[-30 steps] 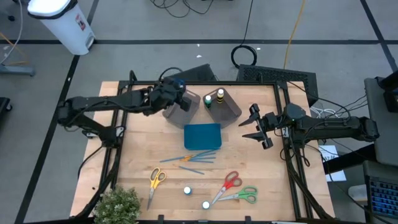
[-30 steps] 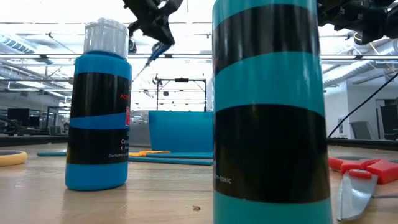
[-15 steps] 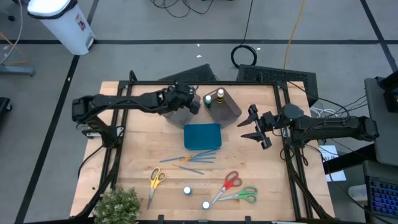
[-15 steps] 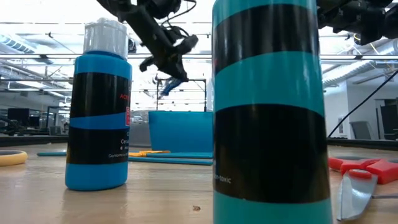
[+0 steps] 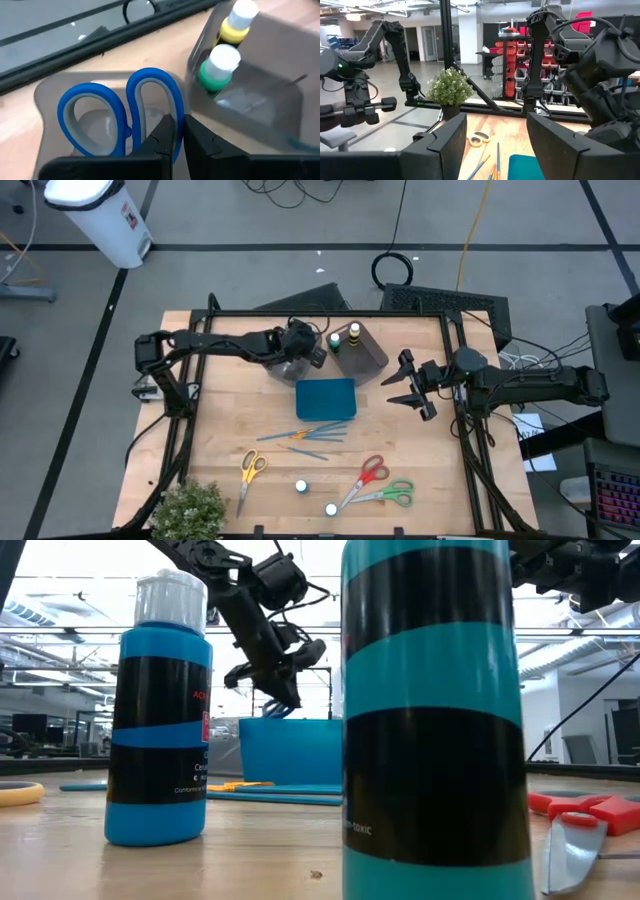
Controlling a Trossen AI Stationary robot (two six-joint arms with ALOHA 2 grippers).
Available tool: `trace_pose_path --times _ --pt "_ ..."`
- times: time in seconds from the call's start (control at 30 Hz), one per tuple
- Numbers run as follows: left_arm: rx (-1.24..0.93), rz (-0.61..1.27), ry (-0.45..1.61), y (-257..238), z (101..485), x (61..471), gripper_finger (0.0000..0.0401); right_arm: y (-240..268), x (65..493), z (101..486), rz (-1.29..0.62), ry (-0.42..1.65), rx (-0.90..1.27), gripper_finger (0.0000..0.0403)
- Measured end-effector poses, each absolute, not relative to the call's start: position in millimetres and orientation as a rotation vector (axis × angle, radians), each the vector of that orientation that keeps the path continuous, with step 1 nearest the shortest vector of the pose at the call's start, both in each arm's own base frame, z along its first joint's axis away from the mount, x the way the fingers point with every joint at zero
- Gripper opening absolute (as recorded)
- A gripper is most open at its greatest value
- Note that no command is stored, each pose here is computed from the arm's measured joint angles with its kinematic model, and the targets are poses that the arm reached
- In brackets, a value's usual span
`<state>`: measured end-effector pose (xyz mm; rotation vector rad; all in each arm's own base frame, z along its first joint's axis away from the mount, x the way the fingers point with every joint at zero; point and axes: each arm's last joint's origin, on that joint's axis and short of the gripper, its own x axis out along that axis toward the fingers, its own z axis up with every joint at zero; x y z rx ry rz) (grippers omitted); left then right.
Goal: Pick & Place Paint Supplies
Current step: Put the blue scissors into the left black bin, then put the yellow scissors into the left black bin
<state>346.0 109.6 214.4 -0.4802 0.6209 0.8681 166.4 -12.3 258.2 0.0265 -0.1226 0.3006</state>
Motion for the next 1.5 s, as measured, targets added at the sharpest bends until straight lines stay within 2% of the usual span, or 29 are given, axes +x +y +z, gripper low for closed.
trace_pose_path --times 0.7,1.2,1.37,1.5 --pt "-0.496 0.869 0.658 109.7 204.1 348.4 0.0036 -12.3 166.5 257.9 0.301 -0.120 0.027 0.0199" --pt "-0.425 0.838 0.671 110.1 209.3 347.1 0.0169 -12.3 166.5 257.9 0.301 -0.120 0.027 0.0199" --pt "-0.418 0.779 0.603 106.6 237.4 338.7 0.0187 -12.4 166.5 257.8 0.301 -0.119 0.028 0.0199" --pt "-0.405 0.744 0.528 99.8 265.4 327.5 0.0186 -12.4 166.6 257.1 0.300 -0.112 0.030 0.0199"
